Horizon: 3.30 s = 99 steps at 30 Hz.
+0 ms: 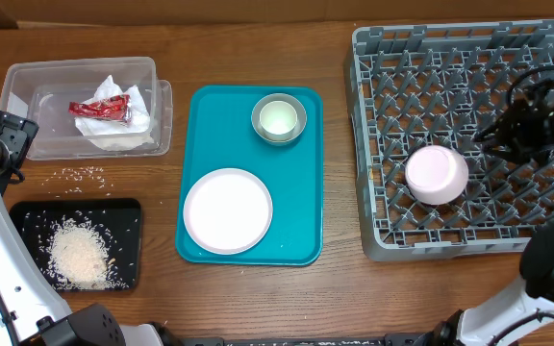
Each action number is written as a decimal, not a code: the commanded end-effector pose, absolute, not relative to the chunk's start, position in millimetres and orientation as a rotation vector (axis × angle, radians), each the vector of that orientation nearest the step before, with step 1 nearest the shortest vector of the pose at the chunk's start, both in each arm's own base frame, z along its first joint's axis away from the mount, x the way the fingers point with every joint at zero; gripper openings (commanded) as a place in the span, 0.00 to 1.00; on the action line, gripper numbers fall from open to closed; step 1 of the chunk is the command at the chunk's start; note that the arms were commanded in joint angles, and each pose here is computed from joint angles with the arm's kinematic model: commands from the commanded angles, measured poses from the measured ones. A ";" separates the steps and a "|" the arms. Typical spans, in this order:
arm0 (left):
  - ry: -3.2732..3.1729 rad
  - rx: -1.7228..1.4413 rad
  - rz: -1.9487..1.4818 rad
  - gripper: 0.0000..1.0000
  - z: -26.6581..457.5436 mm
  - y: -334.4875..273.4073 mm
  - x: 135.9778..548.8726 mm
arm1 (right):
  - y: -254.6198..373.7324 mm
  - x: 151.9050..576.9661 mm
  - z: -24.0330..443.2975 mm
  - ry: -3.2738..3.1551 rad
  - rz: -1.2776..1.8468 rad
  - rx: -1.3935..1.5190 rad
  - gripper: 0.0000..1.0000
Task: Sort waste into correct bins and load items into the dishwasher
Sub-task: 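Move the right gripper from the rack to the small bowl on the teal tray, then grasp the white cup inside the small bowl with the right gripper, then carry the white cup with the right gripper over the dish rack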
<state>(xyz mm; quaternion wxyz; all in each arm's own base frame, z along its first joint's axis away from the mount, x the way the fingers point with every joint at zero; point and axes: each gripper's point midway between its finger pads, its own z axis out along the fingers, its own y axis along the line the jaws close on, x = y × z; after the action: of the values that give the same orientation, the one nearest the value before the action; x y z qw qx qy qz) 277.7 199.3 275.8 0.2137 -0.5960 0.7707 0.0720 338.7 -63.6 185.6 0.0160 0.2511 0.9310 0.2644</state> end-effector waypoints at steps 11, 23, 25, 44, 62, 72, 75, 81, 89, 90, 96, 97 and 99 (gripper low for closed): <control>2.153 -1.652 0.227 1.00 272.6 202.8 275.6 | 8.0 336.2 179.2 3.042 0.703 0.510 0.24; 2.153 -1.652 0.227 1.00 272.6 202.8 275.6 | 175.2 347.3 177.2 2.983 0.706 -0.123 0.35; 2.153 -1.652 0.227 1.00 272.6 202.8 275.6 | 204.7 359.9 180.5 2.896 0.672 -0.164 0.57; 2.153 -1.652 0.227 1.00 272.6 202.8 275.6 | 329.0 436.0 125.7 2.523 0.396 -0.148 0.56; 2.153 -1.652 0.227 1.00 272.6 202.8 275.6 | 326.5 439.4 97.5 2.546 0.309 -0.235 0.35; 2.153 -1.652 0.227 1.00 272.6 202.8 275.6 | 321.0 435.1 80.6 2.594 0.262 -0.240 0.33; 2.153 -1.652 0.227 1.00 272.6 202.8 275.6 | 322.8 437.3 85.8 2.585 0.269 -0.239 0.30; 2.153 -1.652 0.227 1.00 272.6 202.8 275.6 | 326.4 441.9 101.6 2.566 0.282 -0.236 0.10; 2.153 -1.652 0.227 1.00 272.6 202.8 275.6 | 328.6 442.4 122.6 2.568 0.293 -0.233 0.04; 2.153 -1.652 0.227 1.00 272.6 202.8 275.6 | 328.3 442.2 128.3 2.569 0.293 -0.233 0.04; 2.153 -1.652 0.227 1.00 272.6 202.8 275.6 | 310.1 454.1 198.4 2.506 0.317 -0.166 0.04; 2.153 -1.652 0.227 1.00 272.6 202.8 275.6 | 300.4 457.3 216.1 2.491 0.322 -0.139 0.04; 2.153 -1.652 0.227 1.00 272.6 202.8 275.6 | 278.5 460.8 245.0 2.473 0.325 -0.070 0.04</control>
<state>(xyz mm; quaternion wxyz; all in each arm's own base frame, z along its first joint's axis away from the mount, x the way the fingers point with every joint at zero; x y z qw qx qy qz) 277.7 199.3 275.8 0.2137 -0.5960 0.7707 0.0720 441.5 308.7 173.8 0.2578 -0.0728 0.9583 0.0996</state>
